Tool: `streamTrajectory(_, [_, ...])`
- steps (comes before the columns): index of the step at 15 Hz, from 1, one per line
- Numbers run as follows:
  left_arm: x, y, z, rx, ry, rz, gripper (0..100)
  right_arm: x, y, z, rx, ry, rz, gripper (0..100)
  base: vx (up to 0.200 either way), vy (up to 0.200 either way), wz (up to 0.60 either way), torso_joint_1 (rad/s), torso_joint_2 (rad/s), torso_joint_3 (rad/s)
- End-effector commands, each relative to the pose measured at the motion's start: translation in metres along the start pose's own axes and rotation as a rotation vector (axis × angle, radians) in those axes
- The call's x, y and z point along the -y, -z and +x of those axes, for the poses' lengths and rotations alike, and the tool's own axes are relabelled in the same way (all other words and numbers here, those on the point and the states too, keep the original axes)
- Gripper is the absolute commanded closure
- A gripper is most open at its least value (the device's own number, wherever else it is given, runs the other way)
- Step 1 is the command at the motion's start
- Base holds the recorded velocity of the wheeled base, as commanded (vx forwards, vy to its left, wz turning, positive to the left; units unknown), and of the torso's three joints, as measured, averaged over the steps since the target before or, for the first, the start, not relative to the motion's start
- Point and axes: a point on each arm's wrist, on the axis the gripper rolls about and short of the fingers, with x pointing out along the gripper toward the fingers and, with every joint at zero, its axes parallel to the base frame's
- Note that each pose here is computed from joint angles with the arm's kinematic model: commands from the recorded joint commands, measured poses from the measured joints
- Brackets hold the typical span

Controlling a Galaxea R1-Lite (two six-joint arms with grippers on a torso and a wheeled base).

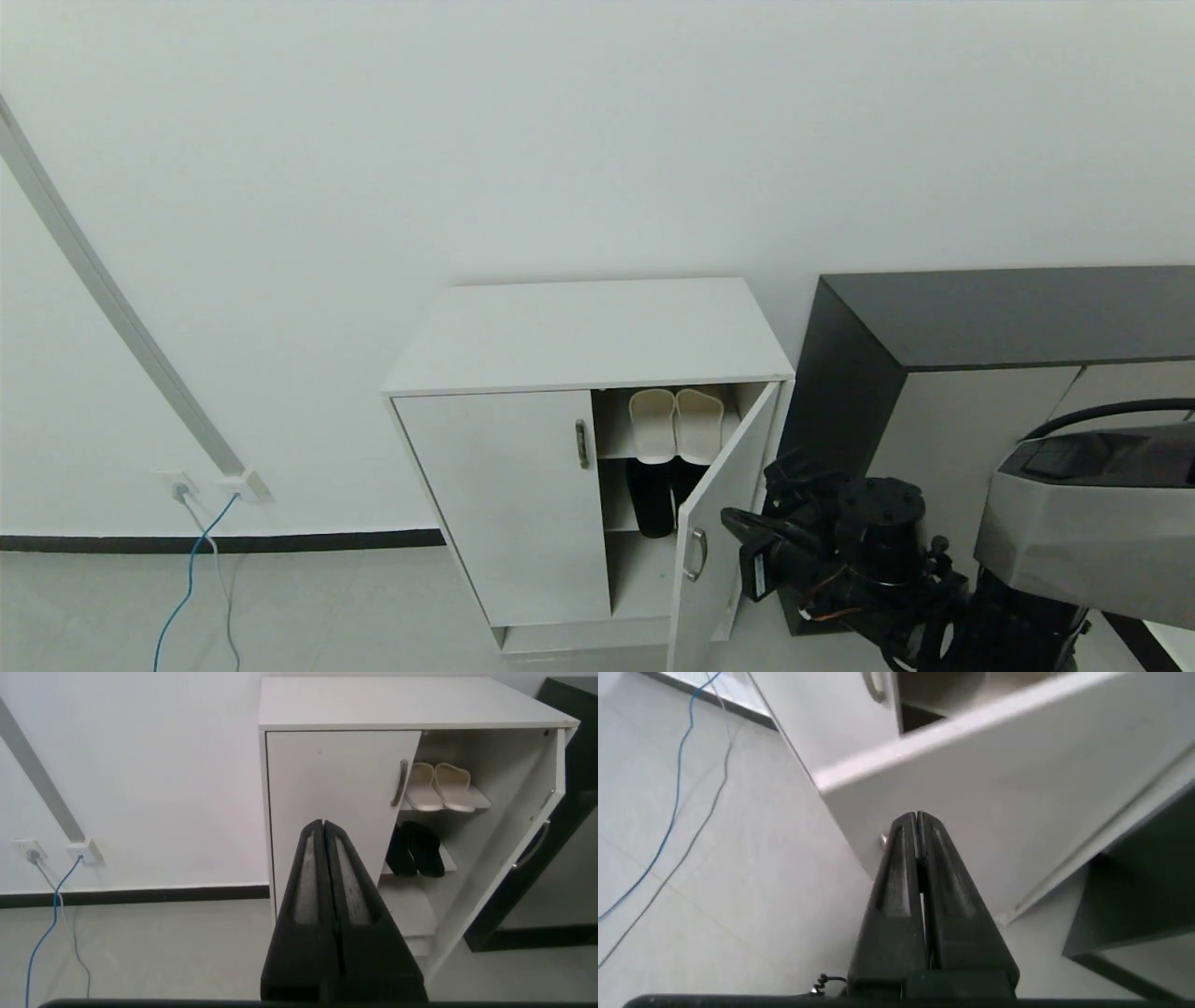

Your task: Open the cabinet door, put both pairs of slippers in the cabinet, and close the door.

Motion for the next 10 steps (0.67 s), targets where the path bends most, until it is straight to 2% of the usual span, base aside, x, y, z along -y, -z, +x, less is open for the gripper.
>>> streamTrajectory(1, [0.000, 0.000, 0.000, 0.000, -0.001, 0.001, 100, 0.002, 0.007, 0.003, -0.025, 0.002, -0.004, 100, 0.000, 0.000, 0.00, 0.000, 0.00, 0.000])
streamTrajectory(3, [0.000, 0.000, 0.000, 0.000, 0.001, 0.001, 100, 0.002, 0.012, 0.023, -0.052, 0.007, -0.029, 100, 0.000, 0.000, 0.00, 0.000, 0.00, 0.000])
streamTrajectory(5, [0.000, 0.000, 0.000, -0.002, 0.001, 0.001, 100, 0.003, 0.008, 0.034, -0.041, 0.009, -0.025, 100, 0.000, 0.000, 0.00, 0.000, 0.00, 0.000])
streamTrajectory(10, [0.000, 0.000, 0.000, 0.000, 0.001, 0.001, 100, 0.002, -0.002, 0.077, 0.092, 0.000, 0.043, 100, 0.000, 0.000, 0.00, 0.000, 0.00, 0.000])
